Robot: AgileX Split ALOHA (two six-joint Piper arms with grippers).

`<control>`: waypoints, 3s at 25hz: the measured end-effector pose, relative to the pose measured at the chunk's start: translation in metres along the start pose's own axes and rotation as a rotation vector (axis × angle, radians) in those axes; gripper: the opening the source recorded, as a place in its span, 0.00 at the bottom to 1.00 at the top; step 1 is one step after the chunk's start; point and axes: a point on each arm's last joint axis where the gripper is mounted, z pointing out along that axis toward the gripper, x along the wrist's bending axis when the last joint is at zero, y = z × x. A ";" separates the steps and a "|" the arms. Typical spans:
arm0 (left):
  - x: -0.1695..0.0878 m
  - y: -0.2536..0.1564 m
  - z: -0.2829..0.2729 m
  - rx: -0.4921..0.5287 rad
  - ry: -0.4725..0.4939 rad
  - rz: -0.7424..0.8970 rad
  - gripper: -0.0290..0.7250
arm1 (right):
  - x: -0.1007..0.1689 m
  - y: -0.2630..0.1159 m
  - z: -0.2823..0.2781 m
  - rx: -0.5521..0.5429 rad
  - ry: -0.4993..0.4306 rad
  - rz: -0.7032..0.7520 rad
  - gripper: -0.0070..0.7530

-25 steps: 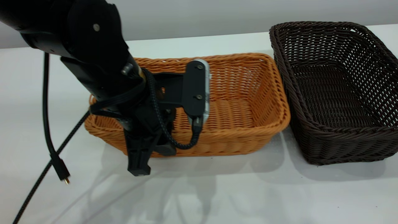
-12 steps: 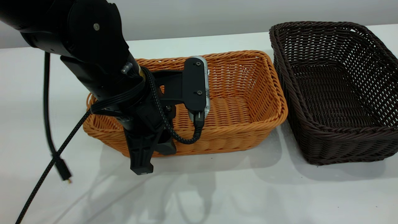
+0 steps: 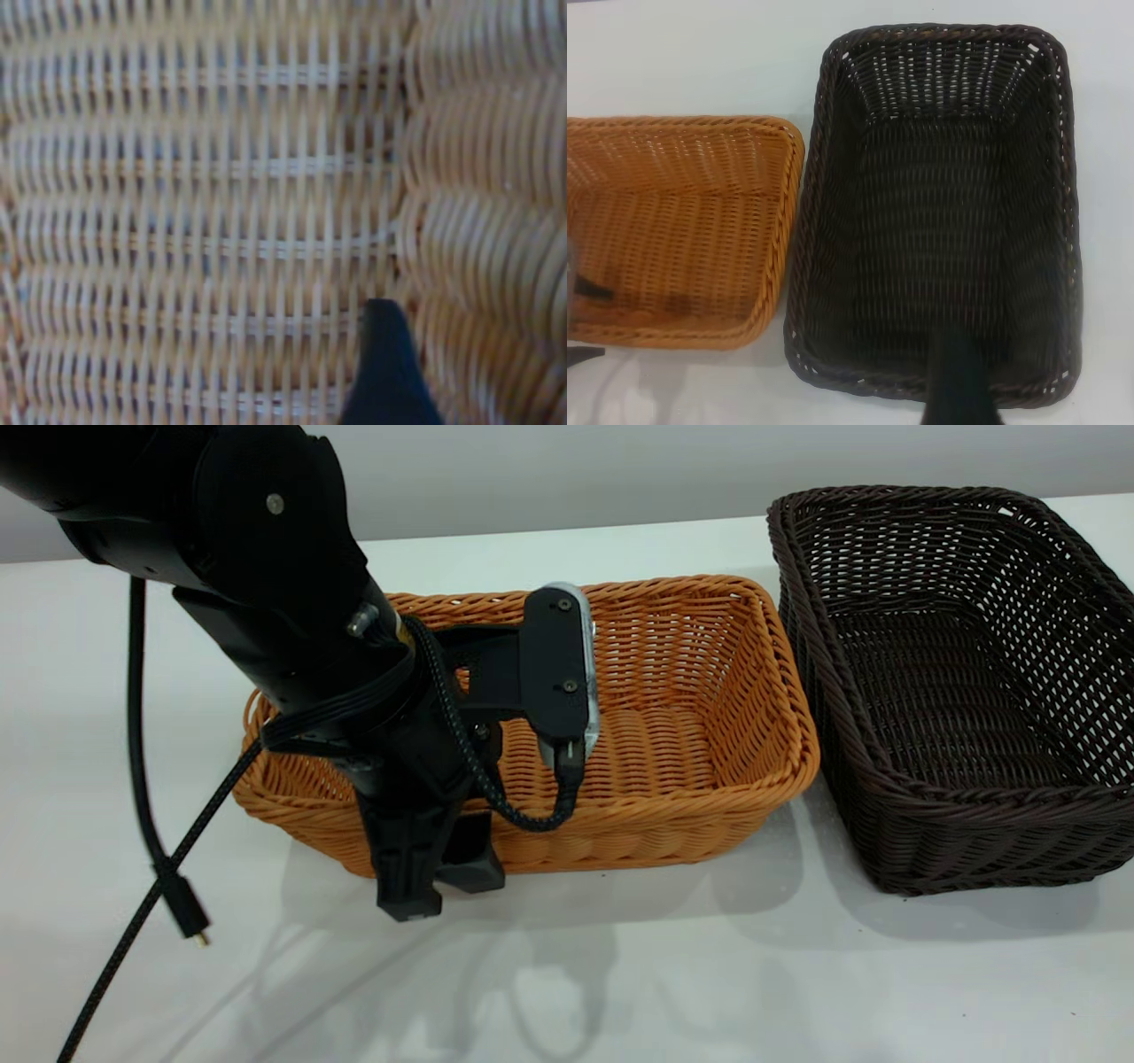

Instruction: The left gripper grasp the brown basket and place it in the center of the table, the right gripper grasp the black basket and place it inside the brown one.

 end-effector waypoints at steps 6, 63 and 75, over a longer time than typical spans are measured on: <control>0.001 0.001 -0.007 -0.001 0.002 -0.016 0.70 | 0.000 0.000 0.000 0.000 0.000 0.000 0.55; -0.012 0.031 -0.205 -0.418 0.157 -0.363 0.71 | -0.014 -0.083 0.109 0.259 -0.044 1.362 0.55; -0.012 0.031 -0.205 -0.418 0.157 -0.364 0.71 | 0.007 -0.099 0.168 0.325 -0.188 1.383 0.55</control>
